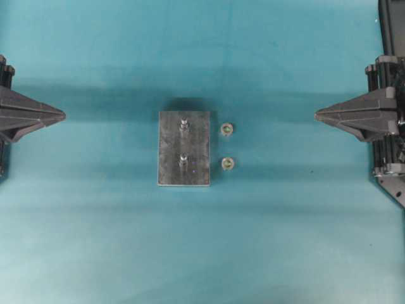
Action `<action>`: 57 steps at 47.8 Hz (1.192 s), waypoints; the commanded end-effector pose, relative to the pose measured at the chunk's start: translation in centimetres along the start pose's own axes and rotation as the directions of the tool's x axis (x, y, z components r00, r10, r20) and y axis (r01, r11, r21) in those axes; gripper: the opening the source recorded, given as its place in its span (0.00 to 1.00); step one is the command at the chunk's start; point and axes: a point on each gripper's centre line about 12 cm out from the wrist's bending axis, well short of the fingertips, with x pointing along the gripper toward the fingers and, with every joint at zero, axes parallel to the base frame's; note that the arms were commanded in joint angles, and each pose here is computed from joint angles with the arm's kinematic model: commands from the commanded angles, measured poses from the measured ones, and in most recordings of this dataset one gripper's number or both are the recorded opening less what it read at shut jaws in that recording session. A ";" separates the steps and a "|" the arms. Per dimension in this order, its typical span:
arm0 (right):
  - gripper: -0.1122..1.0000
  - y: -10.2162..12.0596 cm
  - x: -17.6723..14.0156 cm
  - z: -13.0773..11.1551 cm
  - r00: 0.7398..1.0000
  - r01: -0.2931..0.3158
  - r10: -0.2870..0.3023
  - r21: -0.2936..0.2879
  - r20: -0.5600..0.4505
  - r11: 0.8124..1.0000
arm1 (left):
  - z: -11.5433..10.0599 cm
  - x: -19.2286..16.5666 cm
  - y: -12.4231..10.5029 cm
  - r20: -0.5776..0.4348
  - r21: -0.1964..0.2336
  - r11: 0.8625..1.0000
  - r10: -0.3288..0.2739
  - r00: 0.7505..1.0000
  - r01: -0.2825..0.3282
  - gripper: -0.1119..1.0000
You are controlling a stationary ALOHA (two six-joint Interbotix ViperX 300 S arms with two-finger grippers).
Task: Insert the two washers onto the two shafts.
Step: 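Raise both arms from rest and bring the right gripper toward the washers, then lower the right gripper over the upper steel washer and close on it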
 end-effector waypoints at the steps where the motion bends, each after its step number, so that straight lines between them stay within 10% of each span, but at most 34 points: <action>1: 0.11 0.0 0.0 -0.6 1.000 0.003 -0.002 0.023 -0.017 1.000 | -1.2 0.2 -0.1 -0.063 -0.016 1.000 -0.008 0.998 0.007 0.10; 17: 0.11 -0.2 0.5 -2.1 0.967 0.055 -0.009 0.176 -0.254 0.983 | -2.7 0.6 -0.1 -0.237 -0.041 0.999 -0.004 0.971 -0.006 0.10; 30: 0.11 -1.2 2.6 -5.8 0.788 0.166 -0.028 0.169 -0.616 0.971 | -5.4 2.2 0.2 -0.441 -0.023 1.000 0.008 0.897 -0.020 0.10; 47: 0.11 -2.5 5.9 -9.6 0.647 0.220 -0.048 0.127 -0.761 0.967 | -9.2 4.8 0.3 -0.644 -0.017 1.000 0.009 0.765 -0.026 0.10; 57: 0.11 -2.6 7.6 -11.6 0.530 0.231 -0.030 0.110 -0.848 0.967 | -10.4 5.9 0.3 -0.669 -0.017 1.000 0.008 0.743 -0.026 0.10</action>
